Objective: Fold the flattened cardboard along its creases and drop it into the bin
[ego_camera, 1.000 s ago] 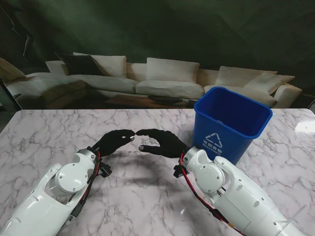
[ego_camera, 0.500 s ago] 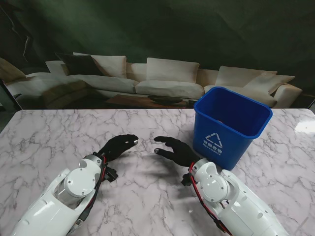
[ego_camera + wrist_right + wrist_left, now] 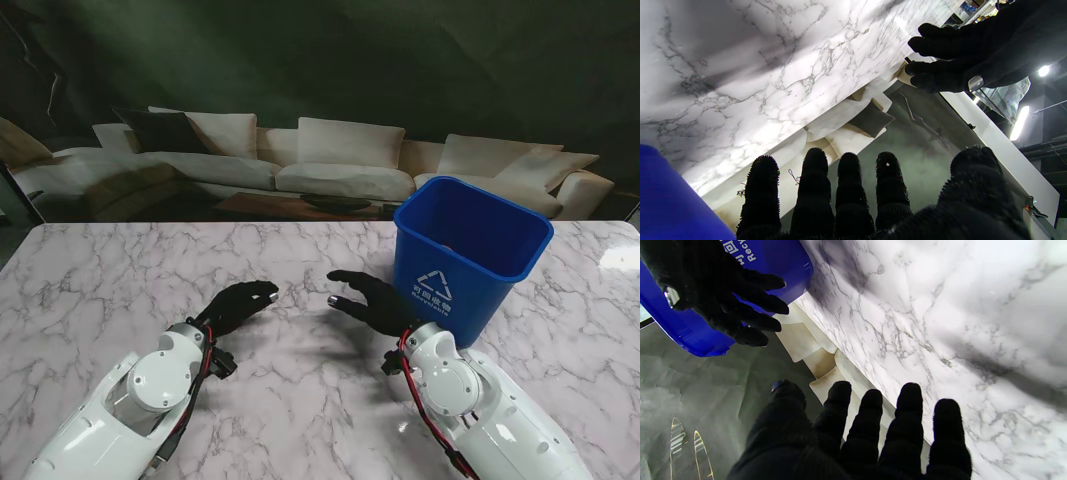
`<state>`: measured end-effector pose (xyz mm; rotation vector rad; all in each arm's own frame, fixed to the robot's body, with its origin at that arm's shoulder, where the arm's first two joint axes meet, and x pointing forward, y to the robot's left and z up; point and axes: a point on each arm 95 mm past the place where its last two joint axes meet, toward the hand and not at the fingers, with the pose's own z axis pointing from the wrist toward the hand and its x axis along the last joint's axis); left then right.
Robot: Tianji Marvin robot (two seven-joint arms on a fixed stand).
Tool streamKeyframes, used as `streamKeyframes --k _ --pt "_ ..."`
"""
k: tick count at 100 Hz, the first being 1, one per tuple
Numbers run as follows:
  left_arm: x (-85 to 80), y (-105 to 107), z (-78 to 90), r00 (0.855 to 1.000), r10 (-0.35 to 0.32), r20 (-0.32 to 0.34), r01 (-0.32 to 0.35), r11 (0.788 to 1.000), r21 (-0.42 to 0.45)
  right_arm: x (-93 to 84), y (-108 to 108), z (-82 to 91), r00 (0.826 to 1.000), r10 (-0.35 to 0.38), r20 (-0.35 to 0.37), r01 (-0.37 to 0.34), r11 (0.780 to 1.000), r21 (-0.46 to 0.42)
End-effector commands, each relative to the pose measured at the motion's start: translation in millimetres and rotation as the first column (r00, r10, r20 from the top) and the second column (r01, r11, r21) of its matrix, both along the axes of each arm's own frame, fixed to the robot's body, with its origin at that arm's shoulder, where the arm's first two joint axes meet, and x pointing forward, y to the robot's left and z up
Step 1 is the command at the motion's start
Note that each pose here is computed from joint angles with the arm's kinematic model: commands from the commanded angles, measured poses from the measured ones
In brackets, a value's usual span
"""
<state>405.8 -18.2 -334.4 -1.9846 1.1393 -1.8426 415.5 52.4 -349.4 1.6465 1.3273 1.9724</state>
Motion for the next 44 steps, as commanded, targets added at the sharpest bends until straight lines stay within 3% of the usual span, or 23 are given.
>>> streamKeyframes --k 1,44 --pt "-2.8 -1.5 -0.4 1.000 -0.012 -0.006 0.012 1.000 0.000 -4.0 -4.1 -3.1 1.000 -0.007 -0.003 0.007 1.000 -0.001" --pt "0.5 3.8 -0.2 1.000 -0.007 0.005 0.007 1.000 0.004 -2.6 -2.8 0.2 1.000 0.002 0.006 -0.003 1.000 0.023"
